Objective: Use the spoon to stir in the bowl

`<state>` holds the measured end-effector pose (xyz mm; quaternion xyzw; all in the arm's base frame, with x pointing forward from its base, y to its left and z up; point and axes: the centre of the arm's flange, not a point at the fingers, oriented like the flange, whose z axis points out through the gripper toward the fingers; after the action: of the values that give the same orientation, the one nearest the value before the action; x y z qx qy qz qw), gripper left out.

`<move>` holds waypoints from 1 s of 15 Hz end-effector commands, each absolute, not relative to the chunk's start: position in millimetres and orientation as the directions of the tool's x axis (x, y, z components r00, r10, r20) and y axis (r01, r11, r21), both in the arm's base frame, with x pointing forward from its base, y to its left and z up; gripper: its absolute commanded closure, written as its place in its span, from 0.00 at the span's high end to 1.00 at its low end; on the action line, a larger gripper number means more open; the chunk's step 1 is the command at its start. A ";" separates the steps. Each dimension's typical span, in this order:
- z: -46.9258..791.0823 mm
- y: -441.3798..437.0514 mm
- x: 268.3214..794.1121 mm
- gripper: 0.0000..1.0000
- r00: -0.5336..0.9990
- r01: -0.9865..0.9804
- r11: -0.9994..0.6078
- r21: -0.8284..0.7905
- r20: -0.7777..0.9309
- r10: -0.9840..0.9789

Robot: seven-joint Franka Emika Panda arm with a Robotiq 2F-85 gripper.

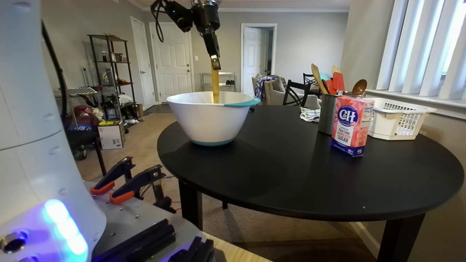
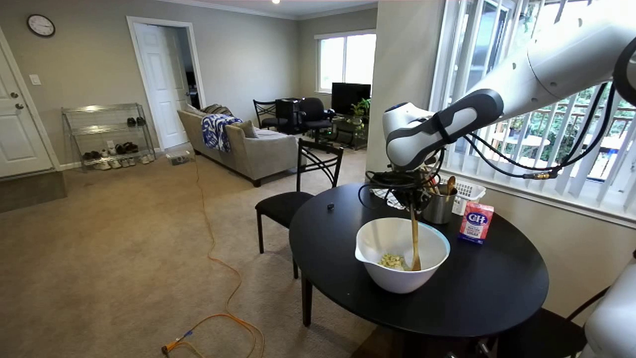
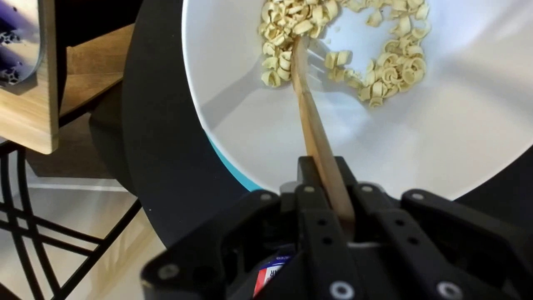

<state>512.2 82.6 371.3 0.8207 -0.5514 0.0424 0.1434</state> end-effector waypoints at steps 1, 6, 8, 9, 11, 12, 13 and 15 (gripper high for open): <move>364.7 85.6 506.2 0.03 0.476 -0.866 -0.414 0.280 0.211 -0.854; 363.8 87.4 515.0 0.03 0.389 -0.916 -0.352 0.194 0.206 -0.898; 364.8 85.0 517.8 0.03 0.336 -0.939 -0.306 0.158 0.220 -0.916; 365.5 82.6 520.5 0.03 0.298 -0.952 -0.274 0.135 0.222 -0.928; 366.6 79.2 523.9 0.03 0.229 -0.972 -0.212 0.098 0.228 -0.946; 367.4 77.8 525.2 0.03 0.201 -0.979 -0.186 0.087 0.229 -0.952; 367.9 76.7 526.9 0.03 0.172 -0.985 -0.159 0.073 0.229 -0.958; 370.9 77.7 529.6 0.03 0.123 -0.992 -0.117 0.041 0.227 -0.966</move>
<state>523.1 75.4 372.4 0.7689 -0.6260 0.0589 0.1161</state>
